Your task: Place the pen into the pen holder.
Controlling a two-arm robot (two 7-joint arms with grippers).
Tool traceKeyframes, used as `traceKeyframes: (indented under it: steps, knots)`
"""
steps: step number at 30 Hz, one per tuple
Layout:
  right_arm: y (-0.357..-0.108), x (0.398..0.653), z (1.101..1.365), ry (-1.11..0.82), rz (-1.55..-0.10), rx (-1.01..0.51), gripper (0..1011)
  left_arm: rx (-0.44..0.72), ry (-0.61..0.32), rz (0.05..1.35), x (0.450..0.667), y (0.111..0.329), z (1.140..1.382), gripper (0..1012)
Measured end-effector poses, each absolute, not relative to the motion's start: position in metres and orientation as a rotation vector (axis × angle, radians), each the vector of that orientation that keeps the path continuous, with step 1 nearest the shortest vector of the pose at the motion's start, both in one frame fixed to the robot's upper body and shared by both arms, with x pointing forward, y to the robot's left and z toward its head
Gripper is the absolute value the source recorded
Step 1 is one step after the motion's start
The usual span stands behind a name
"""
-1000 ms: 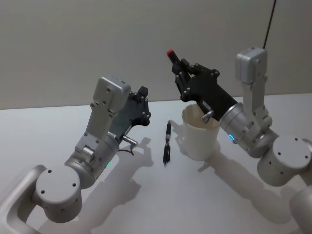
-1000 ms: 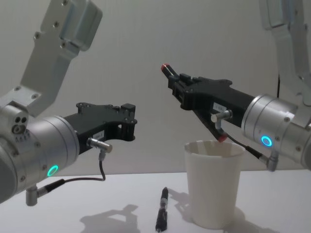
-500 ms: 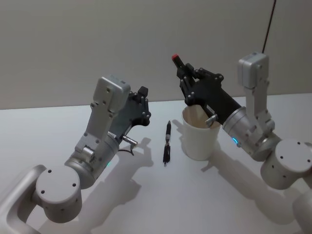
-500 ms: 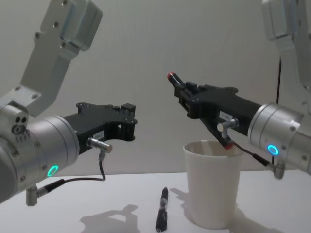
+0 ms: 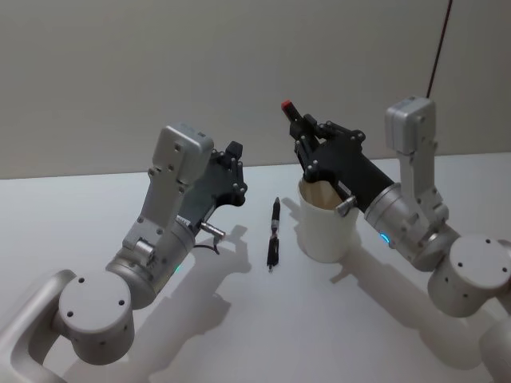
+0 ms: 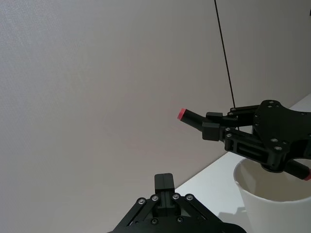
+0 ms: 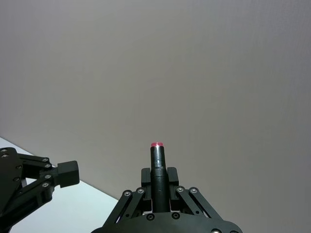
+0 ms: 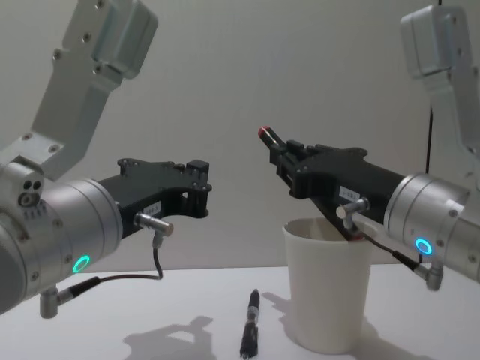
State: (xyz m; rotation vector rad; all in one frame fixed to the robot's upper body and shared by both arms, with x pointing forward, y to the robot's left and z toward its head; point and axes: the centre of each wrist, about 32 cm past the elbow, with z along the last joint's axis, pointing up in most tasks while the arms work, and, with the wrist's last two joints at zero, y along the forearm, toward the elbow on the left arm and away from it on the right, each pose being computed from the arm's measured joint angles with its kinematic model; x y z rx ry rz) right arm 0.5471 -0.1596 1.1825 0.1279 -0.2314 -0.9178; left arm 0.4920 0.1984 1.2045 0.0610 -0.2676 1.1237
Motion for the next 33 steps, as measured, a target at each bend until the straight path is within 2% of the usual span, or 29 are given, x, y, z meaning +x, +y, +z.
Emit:
traceKeyframes:
  steps: [7, 10, 19, 22, 23, 25, 30, 31, 33]
  knots:
    - [-0.1595, 0.5462, 1.1807, -0.231, -0.917, 0.121, 185, 0.061, -0.268, 1.124, 0.4920, 0.1984, 1.2044, 0]
    - [-0.1595, 0.5458, 1.1801, -0.231, -0.916, 0.120, 245, 0.061, -0.268, 1.124, 0.4920, 0.1984, 1.2044, 0]
    - [-0.1594, 0.5454, 1.1794, -0.232, -0.916, 0.117, 507, 0.061, -0.268, 1.124, 0.4920, 0.1984, 1.2044, 0]
    - [-0.1594, 0.5453, 1.1793, -0.232, -0.916, 0.116, 647, 0.061, -0.268, 1.124, 0.4920, 0.1984, 1.2044, 0]
    - [-0.1594, 0.5452, 1.1793, -0.232, -0.916, 0.116, 647, 0.061, -0.268, 1.124, 0.4920, 0.1984, 1.2044, 0]
    - [-0.1594, 0.5452, 1.1792, -0.232, -0.916, 0.116, 729, 0.061, -0.268, 1.124, 0.4920, 0.1984, 1.2044, 0]
    - [-0.1594, 0.5451, 1.1790, -0.232, -0.916, 0.115, 841, 0.061, -0.268, 1.124, 0.4920, 0.1984, 1.2044, 0]
    - [-0.1594, 0.5451, 1.1790, -0.232, -0.916, 0.115, 896, 0.061, -0.268, 1.124, 0.4920, 0.1984, 1.2044, 0]
    - [-0.1594, 0.5450, 1.1789, -0.232, -0.916, 0.115, 942, 0.061, -0.268, 1.124, 0.4920, 0.1984, 1.2044, 0]
